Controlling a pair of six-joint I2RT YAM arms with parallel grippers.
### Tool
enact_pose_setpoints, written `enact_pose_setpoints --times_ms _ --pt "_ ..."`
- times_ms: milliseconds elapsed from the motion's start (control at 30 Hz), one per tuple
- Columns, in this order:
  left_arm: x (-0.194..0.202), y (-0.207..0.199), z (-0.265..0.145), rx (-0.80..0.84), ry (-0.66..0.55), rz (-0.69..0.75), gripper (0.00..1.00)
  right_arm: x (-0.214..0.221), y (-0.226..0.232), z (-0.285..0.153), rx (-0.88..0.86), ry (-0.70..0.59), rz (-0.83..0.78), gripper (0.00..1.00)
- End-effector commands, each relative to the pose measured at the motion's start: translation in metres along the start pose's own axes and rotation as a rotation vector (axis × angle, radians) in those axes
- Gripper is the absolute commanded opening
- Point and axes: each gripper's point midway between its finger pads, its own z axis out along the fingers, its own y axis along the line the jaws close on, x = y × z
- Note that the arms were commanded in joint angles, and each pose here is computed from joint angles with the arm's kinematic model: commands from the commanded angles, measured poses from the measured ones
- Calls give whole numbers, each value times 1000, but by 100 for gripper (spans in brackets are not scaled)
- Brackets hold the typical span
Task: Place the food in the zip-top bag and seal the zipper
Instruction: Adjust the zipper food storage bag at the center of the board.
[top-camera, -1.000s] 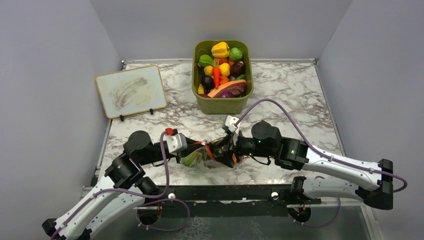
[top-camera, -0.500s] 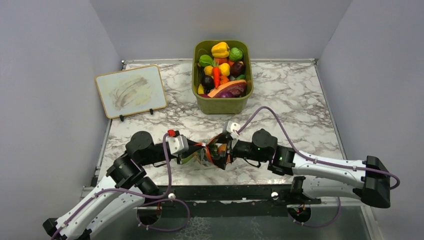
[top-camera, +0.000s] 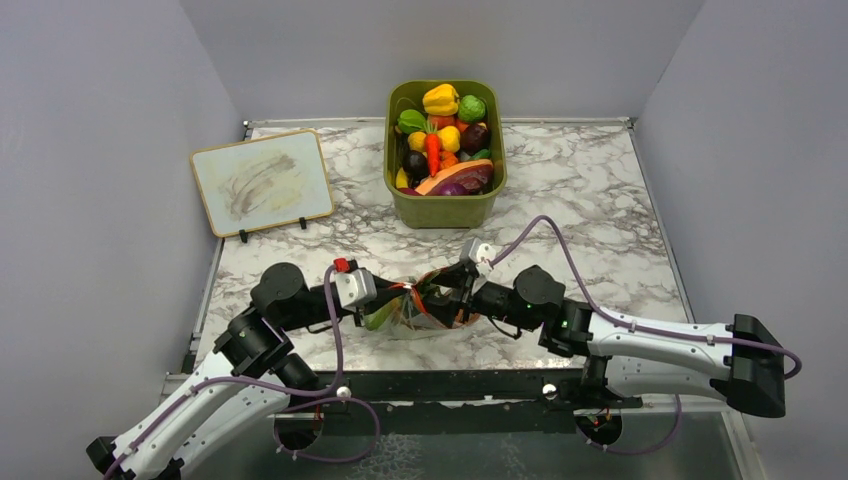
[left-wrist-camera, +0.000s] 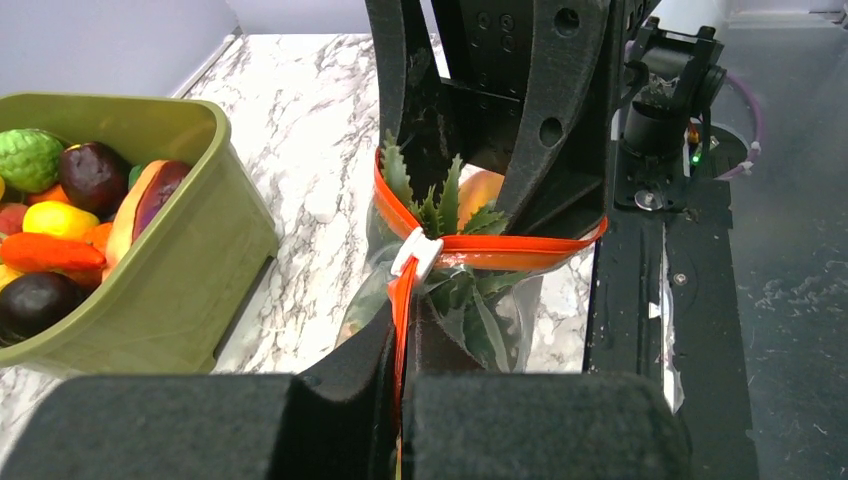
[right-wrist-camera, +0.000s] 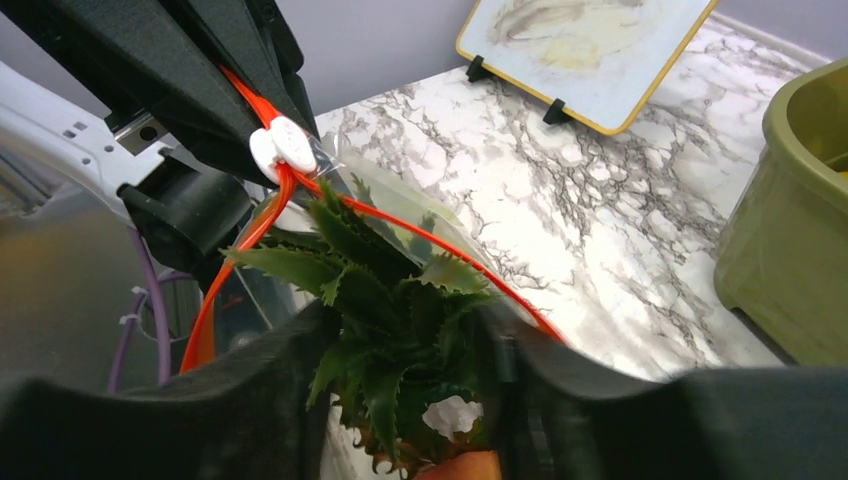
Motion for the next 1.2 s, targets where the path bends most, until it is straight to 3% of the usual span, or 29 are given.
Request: enact_pose_setpoints --times_ms 0,100,233,433,533,633,667,1000,1167 --pt "-33 2 2 5 -104 31 0 -13 -2 0 10 3 -37 59" --pt "-33 2 4 8 -112 22 0 1 5 0 -44 47 -82 68" --pt "-37 -2 8 36 -136 5 0 -1 2 3 -34 8 -95 70" --pt "-40 -2 10 38 -155 -10 0 2 29 19 -215 -19 -202 57" --pt "-39 -4 12 52 -153 -22 0 0 38 26 -273 -33 -246 37" --pt "-37 -3 12 49 -144 -28 0 -8 29 32 -213 -32 -230 3" --pt "-37 -3 10 40 -141 -22 0 -10 25 31 -189 -30 -222 1" --pt "-13 17 1 -60 12 60 0 -32 8 -29 -98 157 -273 1" --pt "-1 16 7 -49 29 56 0 -49 19 -43 -148 127 -261 1"
